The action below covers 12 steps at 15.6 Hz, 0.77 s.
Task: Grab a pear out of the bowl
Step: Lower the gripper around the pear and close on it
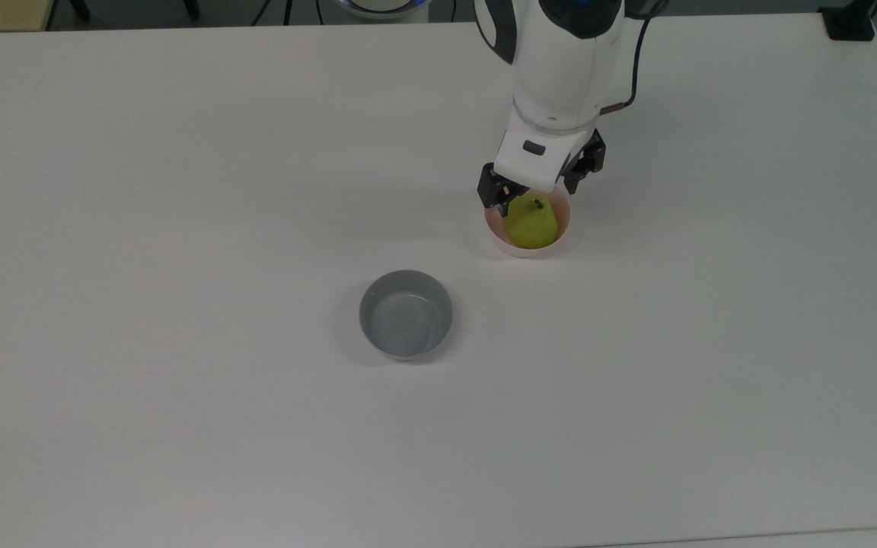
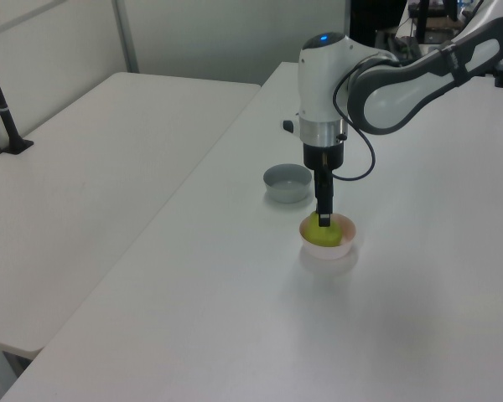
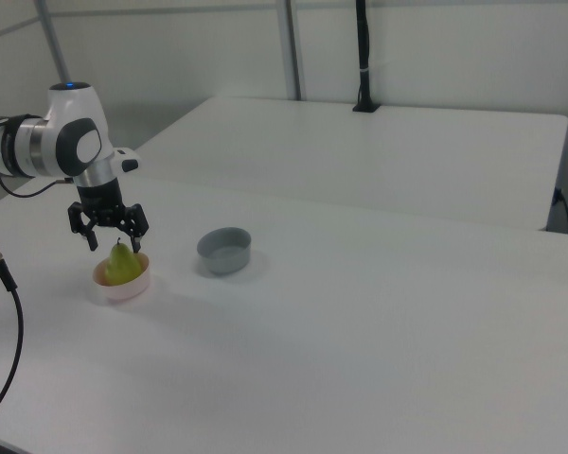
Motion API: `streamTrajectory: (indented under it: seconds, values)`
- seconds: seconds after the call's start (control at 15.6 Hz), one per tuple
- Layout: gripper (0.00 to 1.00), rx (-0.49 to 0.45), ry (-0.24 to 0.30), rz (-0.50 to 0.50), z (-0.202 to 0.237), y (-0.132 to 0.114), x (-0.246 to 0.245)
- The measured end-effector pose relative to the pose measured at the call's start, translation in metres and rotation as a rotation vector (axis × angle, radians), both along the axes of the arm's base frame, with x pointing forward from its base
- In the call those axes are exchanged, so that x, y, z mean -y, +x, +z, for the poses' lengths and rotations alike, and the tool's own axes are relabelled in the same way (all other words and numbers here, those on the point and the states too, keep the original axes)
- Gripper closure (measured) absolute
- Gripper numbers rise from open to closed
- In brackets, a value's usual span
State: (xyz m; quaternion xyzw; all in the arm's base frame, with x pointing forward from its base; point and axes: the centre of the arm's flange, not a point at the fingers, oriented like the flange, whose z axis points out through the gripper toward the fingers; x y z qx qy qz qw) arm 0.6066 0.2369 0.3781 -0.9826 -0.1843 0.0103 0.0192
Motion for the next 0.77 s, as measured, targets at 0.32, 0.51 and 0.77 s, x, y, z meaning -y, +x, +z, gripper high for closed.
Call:
streamTrajectory:
  seconds: [0.32, 0.51, 0.77]
  values:
    - [0.00, 0.007, -0.034, 0.026, -0.019, -0.002, 0.000]
    - [0.04, 0.030, -0.056, 0.053, -0.033, -0.004, -0.002]
    - [0.36, 0.053, -0.048, 0.057, -0.036, -0.004, -0.004]
